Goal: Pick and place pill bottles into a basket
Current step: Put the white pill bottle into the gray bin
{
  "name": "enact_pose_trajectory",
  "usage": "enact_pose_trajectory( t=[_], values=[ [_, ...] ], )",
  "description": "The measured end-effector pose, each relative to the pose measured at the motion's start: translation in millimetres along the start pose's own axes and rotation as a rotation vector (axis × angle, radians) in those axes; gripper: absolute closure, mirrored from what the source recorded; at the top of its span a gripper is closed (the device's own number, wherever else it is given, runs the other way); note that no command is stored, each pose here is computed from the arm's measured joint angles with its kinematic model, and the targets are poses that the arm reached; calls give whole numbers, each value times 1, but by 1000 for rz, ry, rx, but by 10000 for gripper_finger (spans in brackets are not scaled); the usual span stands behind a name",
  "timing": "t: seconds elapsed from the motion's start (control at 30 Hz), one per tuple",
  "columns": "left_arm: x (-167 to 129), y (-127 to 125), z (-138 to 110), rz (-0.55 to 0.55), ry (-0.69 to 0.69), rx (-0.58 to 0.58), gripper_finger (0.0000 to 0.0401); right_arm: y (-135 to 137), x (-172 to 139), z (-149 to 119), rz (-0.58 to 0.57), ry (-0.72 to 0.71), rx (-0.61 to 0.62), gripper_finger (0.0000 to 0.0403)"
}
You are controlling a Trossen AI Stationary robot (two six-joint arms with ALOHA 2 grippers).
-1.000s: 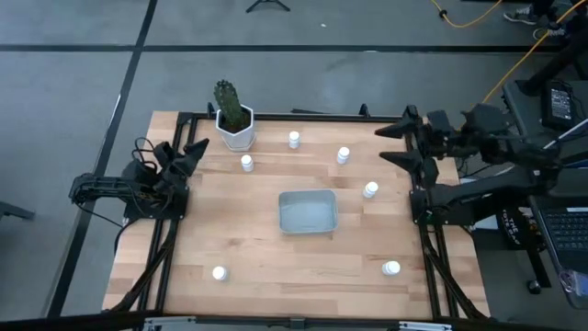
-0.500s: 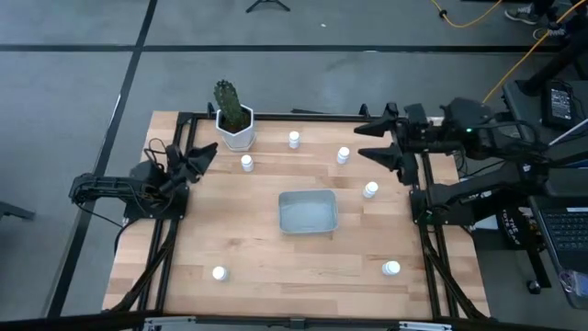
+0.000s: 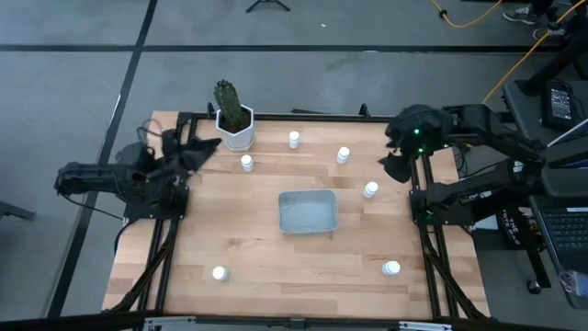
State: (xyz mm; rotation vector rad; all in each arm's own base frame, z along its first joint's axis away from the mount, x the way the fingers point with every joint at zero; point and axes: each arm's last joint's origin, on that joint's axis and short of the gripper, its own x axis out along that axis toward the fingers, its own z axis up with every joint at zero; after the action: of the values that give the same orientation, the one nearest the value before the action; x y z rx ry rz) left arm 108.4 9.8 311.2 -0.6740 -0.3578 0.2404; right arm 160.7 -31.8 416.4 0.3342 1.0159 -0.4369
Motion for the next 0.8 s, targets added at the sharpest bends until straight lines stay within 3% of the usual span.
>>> enact_pose_trajectory(
  t=[0.2,0.37,0.57,0.8],
  values=[
    [57,-29,8,155,172,379,81,-6,32,-18,-82,46,111,121],
    [91,-38,5,222,197,523,81,-5,79,-38,-82,205,170,108],
    [110,-30,-6,271,240,532,81,-2,134,-61,29,317,217,74],
    [119,-22,-14,227,306,461,81,-6,165,-81,-2,347,264,68]
  ],
)
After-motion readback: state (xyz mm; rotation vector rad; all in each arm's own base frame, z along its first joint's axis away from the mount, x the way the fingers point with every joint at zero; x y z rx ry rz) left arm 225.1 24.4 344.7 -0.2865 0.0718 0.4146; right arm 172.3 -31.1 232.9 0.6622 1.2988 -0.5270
